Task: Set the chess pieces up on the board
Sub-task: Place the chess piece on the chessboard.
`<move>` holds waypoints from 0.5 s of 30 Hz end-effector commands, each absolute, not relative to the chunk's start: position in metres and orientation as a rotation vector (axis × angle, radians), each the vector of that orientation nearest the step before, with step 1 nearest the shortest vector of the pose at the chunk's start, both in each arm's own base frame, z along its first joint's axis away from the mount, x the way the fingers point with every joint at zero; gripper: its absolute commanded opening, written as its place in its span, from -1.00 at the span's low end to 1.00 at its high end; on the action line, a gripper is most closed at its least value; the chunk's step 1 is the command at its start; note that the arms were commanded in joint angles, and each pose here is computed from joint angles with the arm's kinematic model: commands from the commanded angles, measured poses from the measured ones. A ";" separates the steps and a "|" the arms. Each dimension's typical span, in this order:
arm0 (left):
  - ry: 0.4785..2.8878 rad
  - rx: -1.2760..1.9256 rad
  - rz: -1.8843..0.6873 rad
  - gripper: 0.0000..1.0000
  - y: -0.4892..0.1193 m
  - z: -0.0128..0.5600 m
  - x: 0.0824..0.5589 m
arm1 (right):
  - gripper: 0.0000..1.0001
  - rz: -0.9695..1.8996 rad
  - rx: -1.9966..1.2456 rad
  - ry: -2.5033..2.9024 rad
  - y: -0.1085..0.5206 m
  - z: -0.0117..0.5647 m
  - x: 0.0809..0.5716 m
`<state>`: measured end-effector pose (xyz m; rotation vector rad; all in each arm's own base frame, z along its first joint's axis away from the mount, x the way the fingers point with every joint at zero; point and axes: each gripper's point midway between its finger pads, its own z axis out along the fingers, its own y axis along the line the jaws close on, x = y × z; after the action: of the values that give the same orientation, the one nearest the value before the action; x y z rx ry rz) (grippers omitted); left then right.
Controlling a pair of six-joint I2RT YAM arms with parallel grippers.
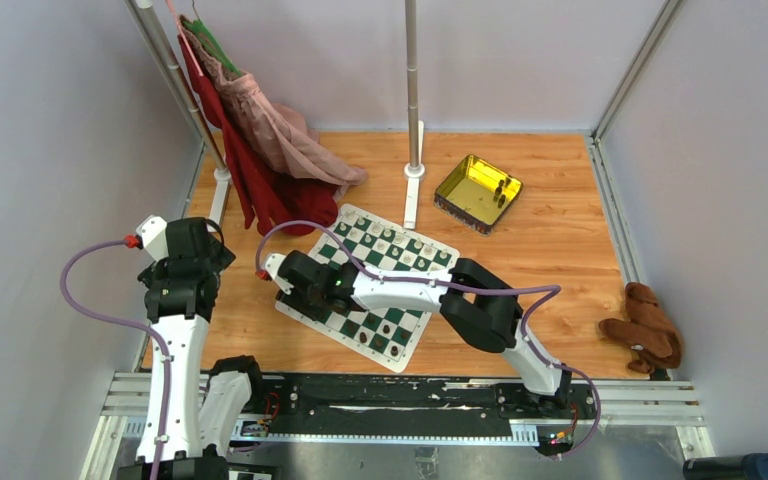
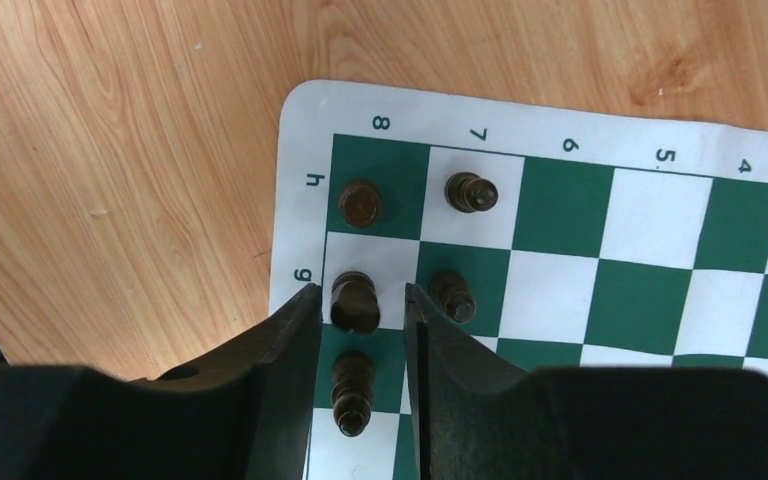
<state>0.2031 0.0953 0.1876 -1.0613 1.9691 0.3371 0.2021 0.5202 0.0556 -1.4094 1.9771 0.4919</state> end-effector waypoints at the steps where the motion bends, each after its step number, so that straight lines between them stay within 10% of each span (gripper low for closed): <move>1: 1.940 -1.088 0.343 1.00 0.099 0.188 0.202 | -0.18 0.483 -1.418 1.992 0.513 0.050 0.206; 15: 1.963 -1.091 0.340 1.00 0.098 0.187 0.210 | -0.17 0.518 -1.382 1.872 0.526 0.107 0.214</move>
<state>0.2040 0.0951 0.1821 -1.0661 1.9899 0.3443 0.2020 0.5170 0.0537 -1.4383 1.9616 0.4760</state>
